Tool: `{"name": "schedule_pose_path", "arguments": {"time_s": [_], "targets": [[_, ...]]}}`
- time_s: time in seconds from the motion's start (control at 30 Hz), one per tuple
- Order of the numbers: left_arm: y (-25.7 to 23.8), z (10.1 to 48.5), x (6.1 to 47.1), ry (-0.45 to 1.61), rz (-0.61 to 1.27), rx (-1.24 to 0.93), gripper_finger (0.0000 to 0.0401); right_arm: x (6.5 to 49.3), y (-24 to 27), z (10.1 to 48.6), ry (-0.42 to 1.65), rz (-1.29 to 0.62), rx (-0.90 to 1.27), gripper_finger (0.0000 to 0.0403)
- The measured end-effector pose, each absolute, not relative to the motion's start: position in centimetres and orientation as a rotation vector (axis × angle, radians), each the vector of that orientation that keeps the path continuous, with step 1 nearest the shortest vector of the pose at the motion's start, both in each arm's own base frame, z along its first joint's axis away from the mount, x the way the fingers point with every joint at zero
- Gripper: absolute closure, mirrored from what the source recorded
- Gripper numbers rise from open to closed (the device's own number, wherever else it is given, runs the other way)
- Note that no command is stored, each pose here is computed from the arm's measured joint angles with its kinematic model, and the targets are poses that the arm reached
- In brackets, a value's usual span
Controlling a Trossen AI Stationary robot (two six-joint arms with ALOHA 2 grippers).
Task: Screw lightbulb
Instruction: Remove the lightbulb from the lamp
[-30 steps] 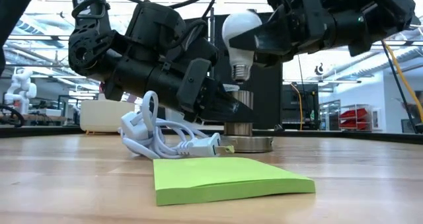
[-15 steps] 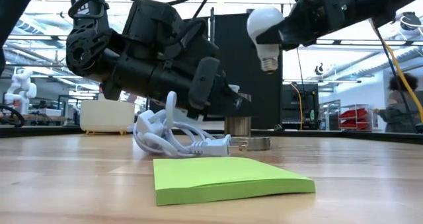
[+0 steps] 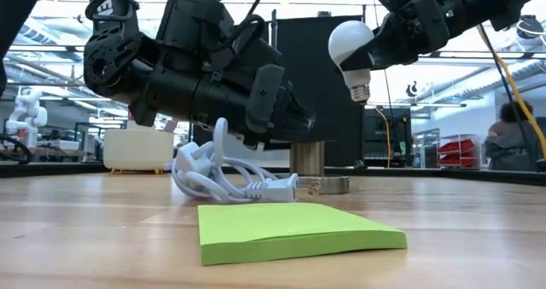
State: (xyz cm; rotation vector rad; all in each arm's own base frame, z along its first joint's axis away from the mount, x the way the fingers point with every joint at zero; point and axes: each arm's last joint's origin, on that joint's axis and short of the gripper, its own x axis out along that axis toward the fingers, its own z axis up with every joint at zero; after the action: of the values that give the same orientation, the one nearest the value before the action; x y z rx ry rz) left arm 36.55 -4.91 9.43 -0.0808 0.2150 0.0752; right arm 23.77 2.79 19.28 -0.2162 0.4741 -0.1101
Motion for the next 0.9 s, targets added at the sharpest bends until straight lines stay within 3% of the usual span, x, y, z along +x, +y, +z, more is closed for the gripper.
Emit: {"name": "schedule_pose_path", "arguments": {"time_s": [0.23, 0.6, 0.9], "targets": [[-4.8, 11.3, 36.1, 0.267, 0.088, -0.068, 0.0128, 23.8, 2.8, 19.3, 0.476, -0.108, -0.229, 0.016], [-5.1, 17.6, 34.3, 0.264, 0.116, 0.026, 0.0128, 23.4, 2.6, 20.2, 0.435, -0.141, -0.279, 0.016], [-5.6, 22.7, 29.4, 0.159, 0.251, 0.152, 0.0128, 20.8, 1.6, 21.5, 0.504, -0.215, -0.214, 0.016]]}}
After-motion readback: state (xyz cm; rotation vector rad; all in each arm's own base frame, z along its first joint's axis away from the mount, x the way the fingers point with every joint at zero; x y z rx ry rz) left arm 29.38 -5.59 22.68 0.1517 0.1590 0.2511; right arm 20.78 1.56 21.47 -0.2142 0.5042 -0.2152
